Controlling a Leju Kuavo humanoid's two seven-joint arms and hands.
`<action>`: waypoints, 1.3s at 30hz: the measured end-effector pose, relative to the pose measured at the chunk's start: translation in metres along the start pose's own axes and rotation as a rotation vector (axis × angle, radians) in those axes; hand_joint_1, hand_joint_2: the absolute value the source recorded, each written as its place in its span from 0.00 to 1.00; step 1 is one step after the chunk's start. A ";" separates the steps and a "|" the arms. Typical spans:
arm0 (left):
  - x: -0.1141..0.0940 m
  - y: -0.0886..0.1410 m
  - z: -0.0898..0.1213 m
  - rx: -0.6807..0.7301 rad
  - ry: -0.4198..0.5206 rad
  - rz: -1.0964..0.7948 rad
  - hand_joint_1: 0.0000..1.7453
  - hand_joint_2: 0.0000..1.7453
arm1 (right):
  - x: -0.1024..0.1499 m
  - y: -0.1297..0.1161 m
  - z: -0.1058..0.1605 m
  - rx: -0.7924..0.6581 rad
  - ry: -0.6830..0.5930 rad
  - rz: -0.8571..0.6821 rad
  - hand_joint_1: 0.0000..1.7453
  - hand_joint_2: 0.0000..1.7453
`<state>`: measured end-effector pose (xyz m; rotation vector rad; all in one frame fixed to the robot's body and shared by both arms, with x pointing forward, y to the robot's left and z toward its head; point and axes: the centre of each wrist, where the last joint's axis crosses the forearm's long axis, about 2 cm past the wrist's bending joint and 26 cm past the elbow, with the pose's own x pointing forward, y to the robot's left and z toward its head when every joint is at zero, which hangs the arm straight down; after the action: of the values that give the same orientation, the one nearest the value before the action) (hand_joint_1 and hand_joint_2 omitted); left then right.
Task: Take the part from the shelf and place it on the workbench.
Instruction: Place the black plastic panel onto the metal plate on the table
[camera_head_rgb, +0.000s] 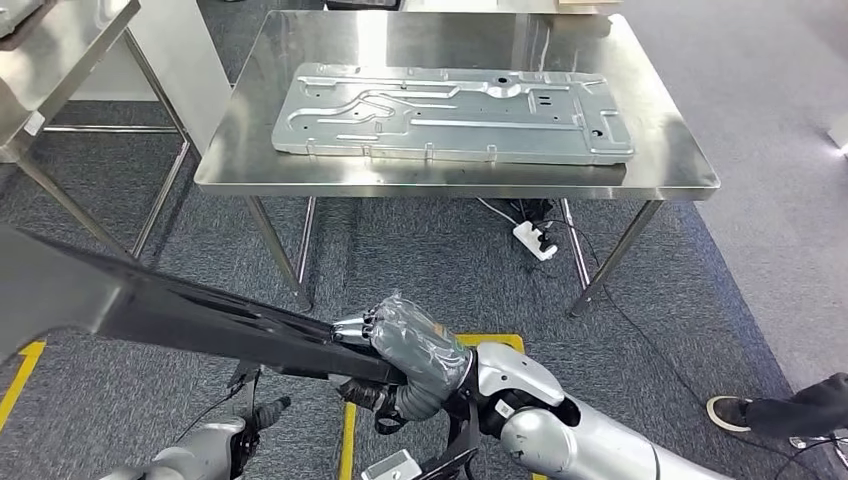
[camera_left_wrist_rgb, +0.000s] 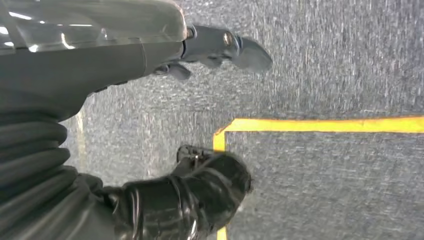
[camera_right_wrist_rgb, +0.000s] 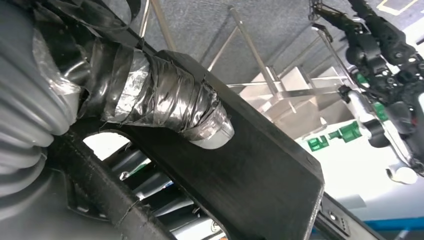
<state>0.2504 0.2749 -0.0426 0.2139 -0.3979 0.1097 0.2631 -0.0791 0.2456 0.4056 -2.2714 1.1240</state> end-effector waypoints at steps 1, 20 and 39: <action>-0.001 0.000 0.000 0.001 0.002 0.000 0.00 1.00 | 0.000 0.000 0.000 0.000 0.002 -0.001 1.00 1.00; -0.003 0.000 0.000 0.000 0.018 0.010 0.00 1.00 | -0.001 0.001 0.000 0.003 0.009 -0.002 1.00 1.00; -0.001 0.003 -0.001 0.001 0.017 0.013 0.00 1.00 | -0.003 0.001 0.000 0.011 0.009 -0.007 1.00 1.00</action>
<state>0.2492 0.2780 -0.0434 0.2117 -0.3821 0.1246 0.2651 -0.0782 0.2436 0.4125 -2.2553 1.1334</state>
